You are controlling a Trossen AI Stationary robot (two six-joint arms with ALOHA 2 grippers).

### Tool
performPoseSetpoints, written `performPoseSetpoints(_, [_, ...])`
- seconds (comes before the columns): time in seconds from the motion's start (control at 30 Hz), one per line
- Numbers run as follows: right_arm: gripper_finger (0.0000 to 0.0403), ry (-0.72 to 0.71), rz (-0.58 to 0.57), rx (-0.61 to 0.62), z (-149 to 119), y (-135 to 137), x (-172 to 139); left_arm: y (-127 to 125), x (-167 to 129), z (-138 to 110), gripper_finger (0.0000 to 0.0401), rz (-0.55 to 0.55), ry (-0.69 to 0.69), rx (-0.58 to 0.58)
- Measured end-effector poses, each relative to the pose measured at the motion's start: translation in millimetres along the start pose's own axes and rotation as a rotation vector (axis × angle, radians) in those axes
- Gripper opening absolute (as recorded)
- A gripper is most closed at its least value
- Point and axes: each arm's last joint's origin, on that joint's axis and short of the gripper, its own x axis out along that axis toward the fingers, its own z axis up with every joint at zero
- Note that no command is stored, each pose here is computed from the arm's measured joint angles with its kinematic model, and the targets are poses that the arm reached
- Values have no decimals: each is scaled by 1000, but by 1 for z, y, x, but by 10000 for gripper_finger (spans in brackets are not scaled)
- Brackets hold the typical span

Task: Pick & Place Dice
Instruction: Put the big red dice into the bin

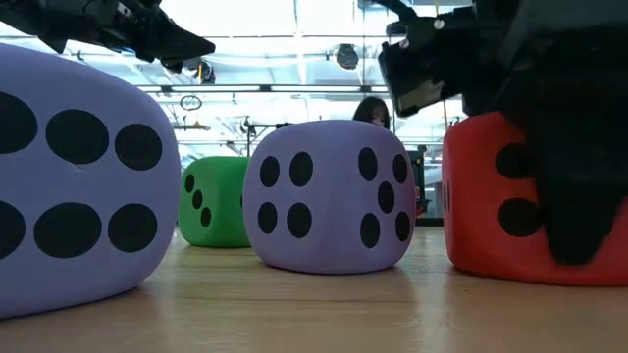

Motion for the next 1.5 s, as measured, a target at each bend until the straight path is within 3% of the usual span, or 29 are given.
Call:
performPoseSetpoints(0.13, [393, 62, 33, -25, 2, 1, 12, 0, 0, 0, 5, -1, 4, -4])
performPoseSetpoints(0.3, [360, 52, 36, -67, 3, -1, 6, 0, 0, -1, 5, -1, 7, -5])
performPoseSetpoints(0.57, [360, -55, -2, -132, 1, -27, -59, -1, 0, -5, 5, -10, 47, -34])
performPoseSetpoints(0.8, [359, -258, -90, -162, 4, -73, -127, -1, 0, -4, 5, -9, 37, -12])
performPoseSetpoints(1.0, [359, -436, -245, -118, 24, -125, -162, 0, 0, 1, 5, 1, -6, 23])
performPoseSetpoints(1.13, [359, -435, -298, -131, 45, -164, -166, 1, 0, 6, 5, 15, -65, 3])
performPoseSetpoints(1.3, [359, -427, -366, -208, 74, -208, -160, 1, 0, 4, 5, 10, -43, -3])
performPoseSetpoints(1.5, [358, -445, -309, -308, 104, -259, -150, 4, 2, -6, 5, 107, 70, -44])
